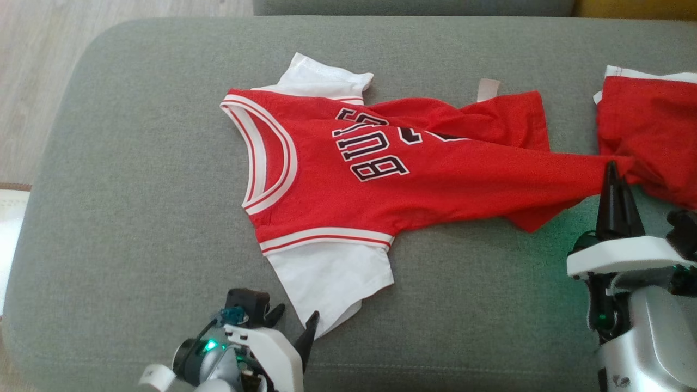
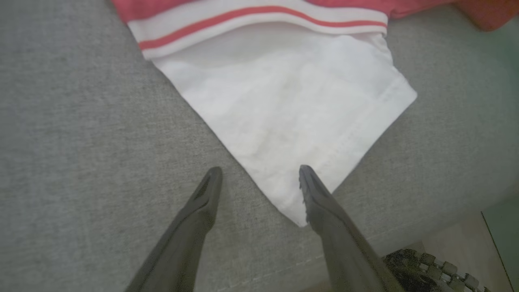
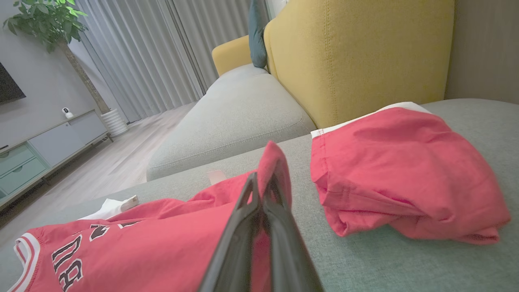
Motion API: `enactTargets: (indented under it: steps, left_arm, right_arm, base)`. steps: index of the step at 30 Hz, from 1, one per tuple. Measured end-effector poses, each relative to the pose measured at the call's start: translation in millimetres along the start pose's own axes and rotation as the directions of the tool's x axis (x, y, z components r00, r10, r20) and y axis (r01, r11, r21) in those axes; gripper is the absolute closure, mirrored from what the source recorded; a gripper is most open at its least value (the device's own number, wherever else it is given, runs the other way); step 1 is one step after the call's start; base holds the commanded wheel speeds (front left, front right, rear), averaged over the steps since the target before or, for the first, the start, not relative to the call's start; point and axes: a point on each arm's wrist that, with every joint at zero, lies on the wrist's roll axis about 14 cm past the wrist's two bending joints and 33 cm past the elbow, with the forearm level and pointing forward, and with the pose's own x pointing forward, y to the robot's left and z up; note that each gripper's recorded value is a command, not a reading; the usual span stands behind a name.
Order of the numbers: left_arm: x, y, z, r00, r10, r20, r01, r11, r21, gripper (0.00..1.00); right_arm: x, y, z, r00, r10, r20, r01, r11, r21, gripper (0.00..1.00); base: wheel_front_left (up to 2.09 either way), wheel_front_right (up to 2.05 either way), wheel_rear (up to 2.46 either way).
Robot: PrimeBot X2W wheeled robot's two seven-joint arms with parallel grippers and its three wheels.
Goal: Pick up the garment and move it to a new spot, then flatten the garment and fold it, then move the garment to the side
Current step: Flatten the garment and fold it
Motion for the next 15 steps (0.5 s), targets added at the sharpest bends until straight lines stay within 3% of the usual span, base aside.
enactTargets:
  steps: [15]
  left_arm:
    - [11.8, -8.7, -4.0, 0.997, -0.056, -0.056, 0.053, 0.997, -0.053, 0.03]
  right_arm:
    - [0.1, -6.5, -6.6, 1.000, -0.014, -0.015, 0.014, 1.000, -0.005, 1.00]
  base:
    - [0.00, 0.00, 0.00]
